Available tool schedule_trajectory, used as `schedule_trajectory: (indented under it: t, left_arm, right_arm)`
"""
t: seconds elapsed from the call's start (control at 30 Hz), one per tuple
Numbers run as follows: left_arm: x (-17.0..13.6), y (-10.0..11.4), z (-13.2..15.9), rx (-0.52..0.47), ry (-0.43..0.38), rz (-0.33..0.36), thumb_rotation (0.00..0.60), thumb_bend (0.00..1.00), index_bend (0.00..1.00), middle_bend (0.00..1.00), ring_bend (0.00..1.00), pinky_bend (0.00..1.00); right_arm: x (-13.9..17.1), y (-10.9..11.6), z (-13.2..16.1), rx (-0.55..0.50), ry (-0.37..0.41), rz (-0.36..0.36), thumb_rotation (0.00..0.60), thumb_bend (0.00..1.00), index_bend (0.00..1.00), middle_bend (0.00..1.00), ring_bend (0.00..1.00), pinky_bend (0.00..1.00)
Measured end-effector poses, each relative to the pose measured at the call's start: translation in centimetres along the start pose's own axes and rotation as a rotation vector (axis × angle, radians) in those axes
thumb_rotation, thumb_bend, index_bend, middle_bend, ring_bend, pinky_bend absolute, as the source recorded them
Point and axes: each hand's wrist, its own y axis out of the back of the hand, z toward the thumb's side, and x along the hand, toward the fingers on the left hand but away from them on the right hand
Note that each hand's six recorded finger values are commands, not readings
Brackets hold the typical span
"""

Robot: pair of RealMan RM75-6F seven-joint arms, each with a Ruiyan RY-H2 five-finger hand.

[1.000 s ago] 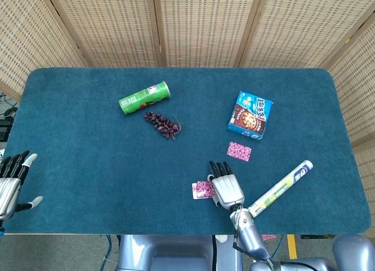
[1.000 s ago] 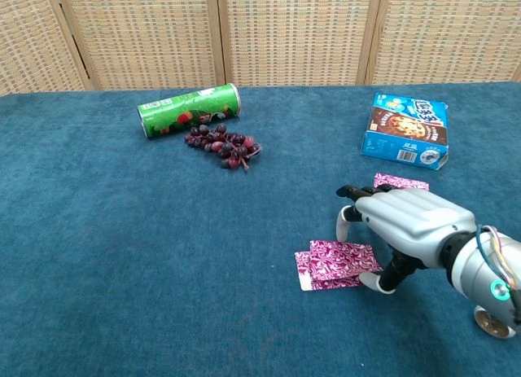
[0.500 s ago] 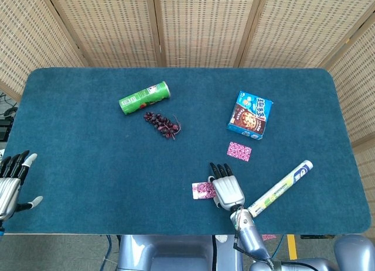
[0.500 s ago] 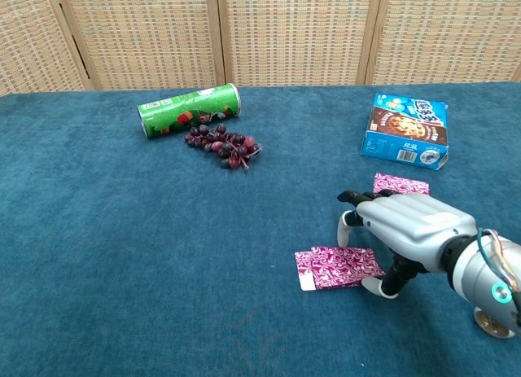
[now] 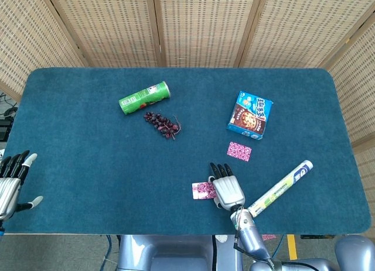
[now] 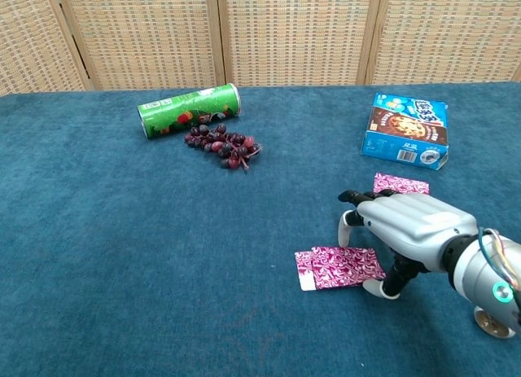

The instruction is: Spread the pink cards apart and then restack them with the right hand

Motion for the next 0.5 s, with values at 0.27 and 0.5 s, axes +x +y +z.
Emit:
schedule_trajectory:
  t: [0.27,0.5]
  left_arm:
    - [0.0,0.01,0.01,0.0,0.0,0.0,0.6,0.05,0.0,0.0,0.0,0.0]
    - [0.01,0.0,0.0,0.0,0.0,0.0,0.6,0.05,0.0,0.0,0.0,0.0]
  right_arm:
    - [-0.06,0.08,-0.05,-0.002,-0.004,0.0,0.6,0.26,0.21,0.0,0.0,0.0]
    - [0.06,0.21,0.06,-0.014,0.0,0.001,0.6,0.26,0.21,0.0,0.0,0.0]
